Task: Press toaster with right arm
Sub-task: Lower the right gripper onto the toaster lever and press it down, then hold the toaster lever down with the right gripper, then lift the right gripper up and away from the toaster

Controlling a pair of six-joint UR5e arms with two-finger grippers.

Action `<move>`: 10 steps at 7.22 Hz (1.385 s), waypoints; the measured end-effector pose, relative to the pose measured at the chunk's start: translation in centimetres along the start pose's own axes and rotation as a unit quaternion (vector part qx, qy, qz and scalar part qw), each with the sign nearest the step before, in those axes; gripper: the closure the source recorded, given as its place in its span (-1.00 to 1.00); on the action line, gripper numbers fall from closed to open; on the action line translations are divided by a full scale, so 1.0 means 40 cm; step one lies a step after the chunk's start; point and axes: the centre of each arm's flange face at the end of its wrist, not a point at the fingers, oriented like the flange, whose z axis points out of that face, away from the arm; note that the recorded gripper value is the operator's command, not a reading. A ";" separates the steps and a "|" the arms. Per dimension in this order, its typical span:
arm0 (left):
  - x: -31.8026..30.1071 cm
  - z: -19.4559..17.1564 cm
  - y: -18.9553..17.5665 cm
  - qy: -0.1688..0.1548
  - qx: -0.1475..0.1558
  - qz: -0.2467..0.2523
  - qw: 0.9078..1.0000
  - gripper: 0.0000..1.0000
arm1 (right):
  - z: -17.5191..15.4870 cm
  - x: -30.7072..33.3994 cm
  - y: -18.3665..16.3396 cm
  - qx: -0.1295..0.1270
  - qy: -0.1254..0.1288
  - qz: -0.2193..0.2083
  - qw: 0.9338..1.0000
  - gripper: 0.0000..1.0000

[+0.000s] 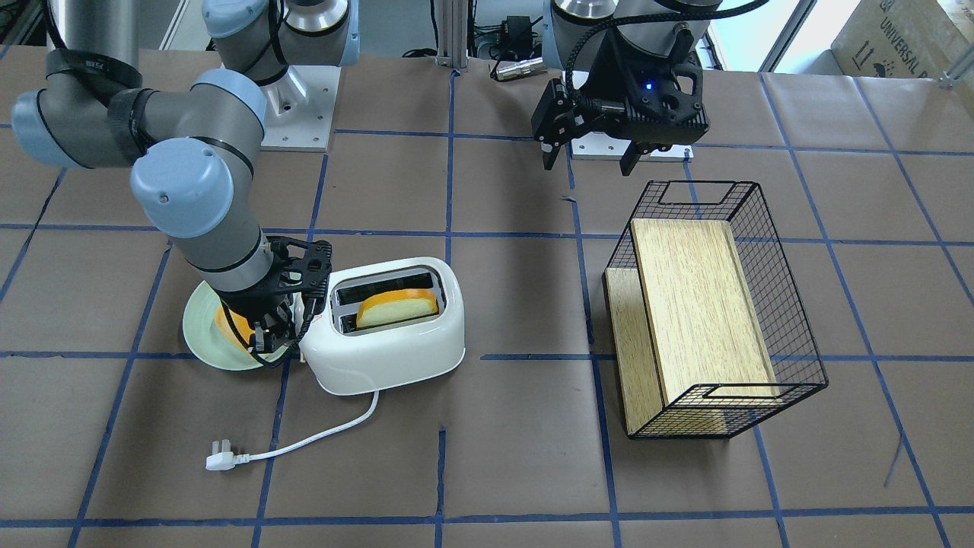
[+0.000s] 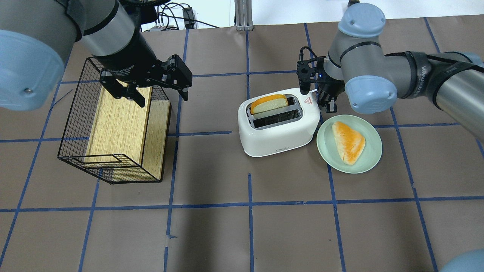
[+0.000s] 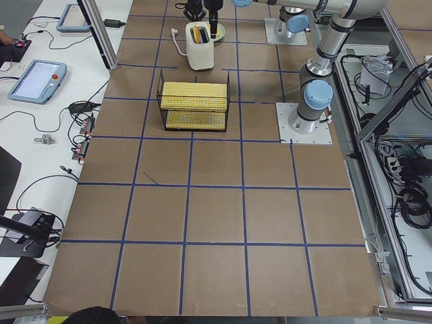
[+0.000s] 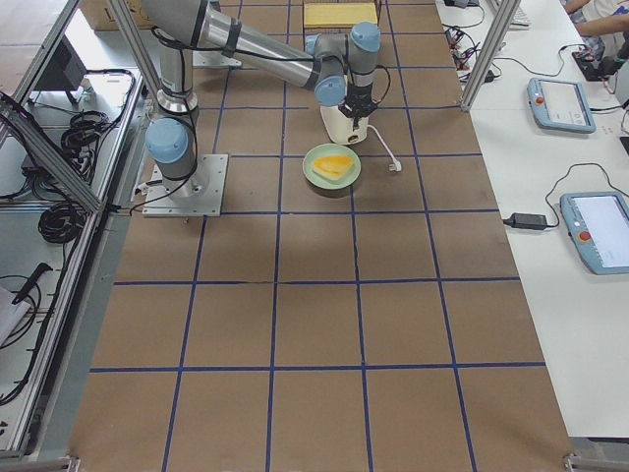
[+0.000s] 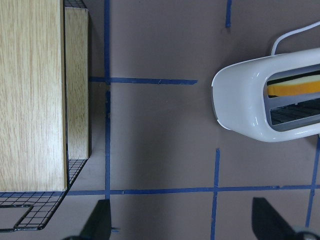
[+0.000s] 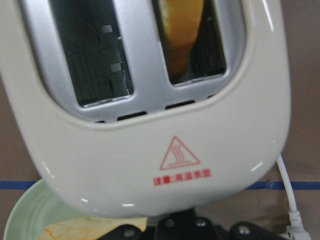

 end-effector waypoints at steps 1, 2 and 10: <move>0.000 0.000 0.000 0.000 0.000 0.000 1.000 -1.00 | 0.004 -0.001 0.002 -0.001 0.000 -0.002 1.000 0.79; 0.000 0.000 0.000 0.000 0.000 0.000 1.000 -1.00 | 0.012 -0.003 0.002 -0.002 -0.001 -0.003 1.000 0.78; 0.000 0.000 0.000 0.000 0.000 0.000 1.000 -1.00 | 0.022 -0.017 0.004 -0.005 0.016 0.002 1.000 0.71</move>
